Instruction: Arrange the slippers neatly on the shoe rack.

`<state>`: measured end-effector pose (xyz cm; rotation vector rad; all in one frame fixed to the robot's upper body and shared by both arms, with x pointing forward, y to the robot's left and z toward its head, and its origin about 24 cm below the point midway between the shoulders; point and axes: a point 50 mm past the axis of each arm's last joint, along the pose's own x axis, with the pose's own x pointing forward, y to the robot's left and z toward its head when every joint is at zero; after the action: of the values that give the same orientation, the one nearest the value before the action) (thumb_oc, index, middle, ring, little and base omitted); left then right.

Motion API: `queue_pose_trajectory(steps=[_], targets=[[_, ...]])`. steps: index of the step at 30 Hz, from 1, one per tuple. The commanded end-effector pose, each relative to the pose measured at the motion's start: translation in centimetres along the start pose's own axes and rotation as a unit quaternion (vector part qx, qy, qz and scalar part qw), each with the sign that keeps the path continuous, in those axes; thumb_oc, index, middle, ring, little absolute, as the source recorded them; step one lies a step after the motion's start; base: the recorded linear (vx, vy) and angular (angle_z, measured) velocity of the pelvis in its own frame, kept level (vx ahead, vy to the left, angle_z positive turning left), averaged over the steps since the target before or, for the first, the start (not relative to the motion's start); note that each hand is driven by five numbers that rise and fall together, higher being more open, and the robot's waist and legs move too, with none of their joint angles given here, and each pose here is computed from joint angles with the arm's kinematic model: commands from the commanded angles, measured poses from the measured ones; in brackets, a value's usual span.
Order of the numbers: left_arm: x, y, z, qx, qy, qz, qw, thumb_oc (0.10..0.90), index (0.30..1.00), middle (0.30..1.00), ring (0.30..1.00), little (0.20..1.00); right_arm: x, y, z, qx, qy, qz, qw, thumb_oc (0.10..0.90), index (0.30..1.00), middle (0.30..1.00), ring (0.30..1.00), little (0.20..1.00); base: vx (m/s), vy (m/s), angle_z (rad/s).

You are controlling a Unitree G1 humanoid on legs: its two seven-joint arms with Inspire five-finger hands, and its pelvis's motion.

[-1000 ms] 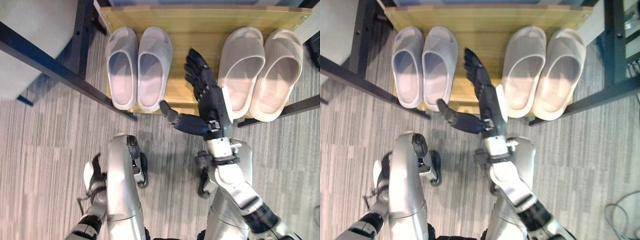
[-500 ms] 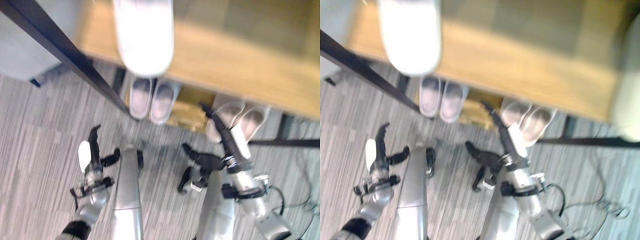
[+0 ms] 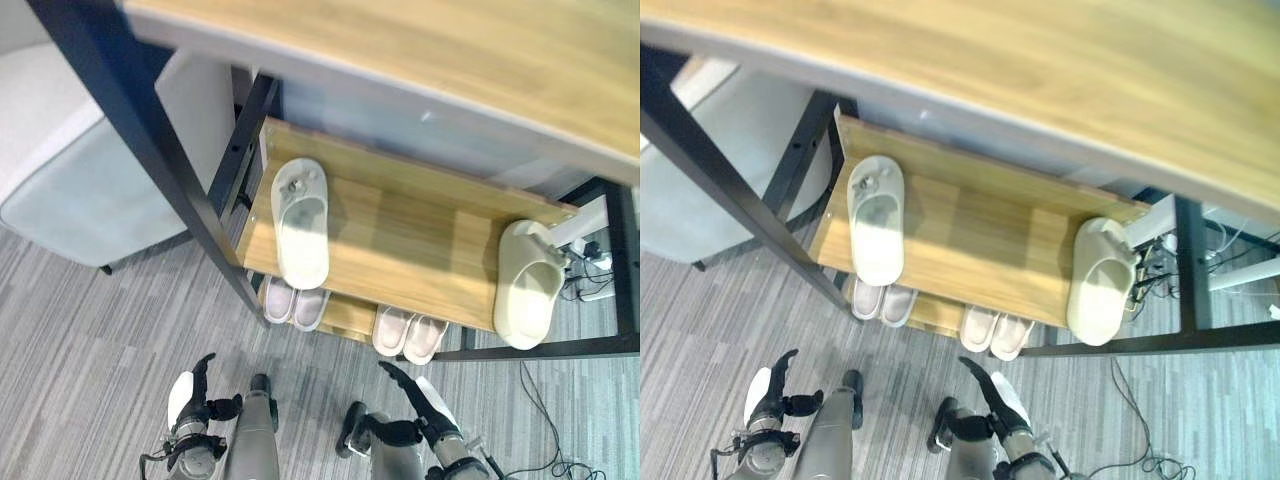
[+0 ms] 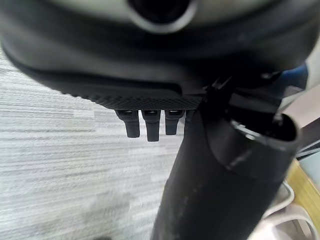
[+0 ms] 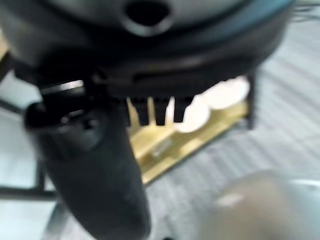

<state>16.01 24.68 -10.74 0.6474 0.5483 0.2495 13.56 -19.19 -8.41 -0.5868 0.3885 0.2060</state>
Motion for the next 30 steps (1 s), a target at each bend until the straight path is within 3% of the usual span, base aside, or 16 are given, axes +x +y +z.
queue_pose_trajectory(steps=[1, 6, 8, 11, 22, 30], targets=[[-1.0, 1.0, -1.9, 0.026, 0.010, -0.022, 0.999, 0.800, 0.900, 0.900, 0.900, 0.900, -1.0, -1.6, -2.7, 0.031, 0.063, -0.050, 0.996, 0.800, 0.900, 0.900, 0.900, 0.900, 0.21, 0.070, -0.12], [-3.6, 0.1, -5.8, 0.002, 0.104, -0.049, 0.993, 0.800, 0.900, 0.900, 0.900, 0.900, -2.1, -0.7, -7.6, 0.037, 0.218, -0.074, 0.973, 0.800, 0.900, 0.900, 0.900, 0.900, 0.08, -0.003, -0.23], [-3.6, 0.1, -5.7, 0.002, 0.104, -0.049, 0.993, 0.800, 0.900, 0.900, 0.900, 0.900, -2.1, -0.7, -7.6, 0.037, 0.217, -0.074, 0.973, 0.800, 0.900, 0.900, 0.900, 0.900, -0.02, -0.056, 0.03], [-3.7, -1.5, -5.9, -0.005, 0.137, -0.073, 0.988, 0.800, 0.900, 0.900, 0.900, 0.900, -3.3, 0.4, -9.7, 0.051, 0.308, -0.086, 0.946, 0.800, 0.900, 0.900, 0.900, 0.900, -0.11, -0.261, 0.19], [-1.1, -3.7, -0.8, 0.084, 0.008, -0.169, 0.982, 0.800, 0.900, 0.900, 0.900, 0.900, -4.2, -0.1, -10.7, 0.041, 0.330, -0.069, 0.941, 0.800, 0.900, 0.900, 0.900, 0.900, -0.14, -0.129, 0.09], [-2.7, -6.9, 1.6, 0.089, -0.067, -0.280, 0.954, 0.800, 0.900, 0.900, 0.900, 0.900, -4.4, -1.0, -11.1, 0.057, 0.341, -0.090, 0.934, 0.800, 0.900, 0.900, 0.900, 0.900, 0.00, 0.033, -0.14]])
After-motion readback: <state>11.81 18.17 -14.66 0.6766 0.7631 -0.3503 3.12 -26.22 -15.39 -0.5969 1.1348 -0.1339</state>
